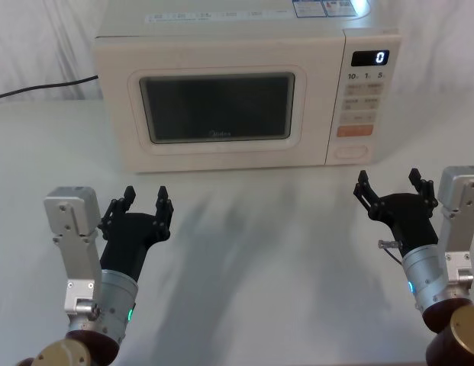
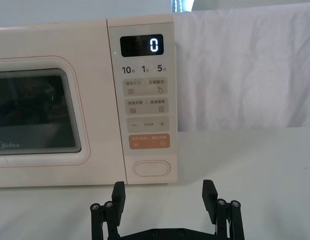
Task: Press the button to open the microwave door with one hand; close the microwave door with the other hand.
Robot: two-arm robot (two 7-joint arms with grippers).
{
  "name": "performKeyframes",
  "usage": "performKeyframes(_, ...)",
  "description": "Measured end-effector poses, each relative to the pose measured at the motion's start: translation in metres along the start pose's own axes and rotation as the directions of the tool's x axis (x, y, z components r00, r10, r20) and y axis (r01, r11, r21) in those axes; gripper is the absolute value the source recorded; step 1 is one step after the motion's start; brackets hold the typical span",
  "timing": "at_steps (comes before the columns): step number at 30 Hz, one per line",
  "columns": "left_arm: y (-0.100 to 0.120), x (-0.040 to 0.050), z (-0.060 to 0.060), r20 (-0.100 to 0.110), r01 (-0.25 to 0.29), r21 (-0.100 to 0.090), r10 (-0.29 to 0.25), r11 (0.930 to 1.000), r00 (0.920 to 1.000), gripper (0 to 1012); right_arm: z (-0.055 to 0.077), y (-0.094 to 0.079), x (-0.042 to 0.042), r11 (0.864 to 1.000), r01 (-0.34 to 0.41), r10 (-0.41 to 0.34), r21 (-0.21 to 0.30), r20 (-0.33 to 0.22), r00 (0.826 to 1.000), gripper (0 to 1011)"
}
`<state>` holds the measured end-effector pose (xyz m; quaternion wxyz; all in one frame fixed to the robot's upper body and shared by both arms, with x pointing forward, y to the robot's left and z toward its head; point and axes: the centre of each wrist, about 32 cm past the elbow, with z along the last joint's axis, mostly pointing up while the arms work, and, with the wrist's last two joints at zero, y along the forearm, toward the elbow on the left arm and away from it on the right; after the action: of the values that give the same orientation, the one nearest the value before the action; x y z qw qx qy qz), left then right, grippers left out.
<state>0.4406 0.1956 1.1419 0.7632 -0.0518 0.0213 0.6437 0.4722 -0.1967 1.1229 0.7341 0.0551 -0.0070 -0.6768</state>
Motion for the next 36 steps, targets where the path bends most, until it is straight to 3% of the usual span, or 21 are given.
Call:
performKeyframes(7, 0.0000, 0.0000, 0.0000, -0.001, 0.001, 0.001, -0.001, 1.0000, 1.0000, 796, 0.0000, 0.0000, 0.0000, 1.000, 0.000, 0.000, 0.000, 0.000, 1.000, 1000)
performKeyframes(15, 0.0000, 0.0000, 0.0000, -0.001, 0.001, 0.001, -0.001, 1.0000, 1.0000, 1000, 0.0000, 0.0000, 0.0000, 1.000, 0.000, 0.000, 0.000, 0.000, 1.000, 1000)
performKeyframes(36, 0.0000, 0.0000, 0.0000, -0.001, 0.001, 0.001, -0.001, 1.0000, 1.0000, 1001, 0.0000, 0.0000, 0.0000, 1.000, 0.000, 0.000, 0.000, 0.000, 1.000, 1000)
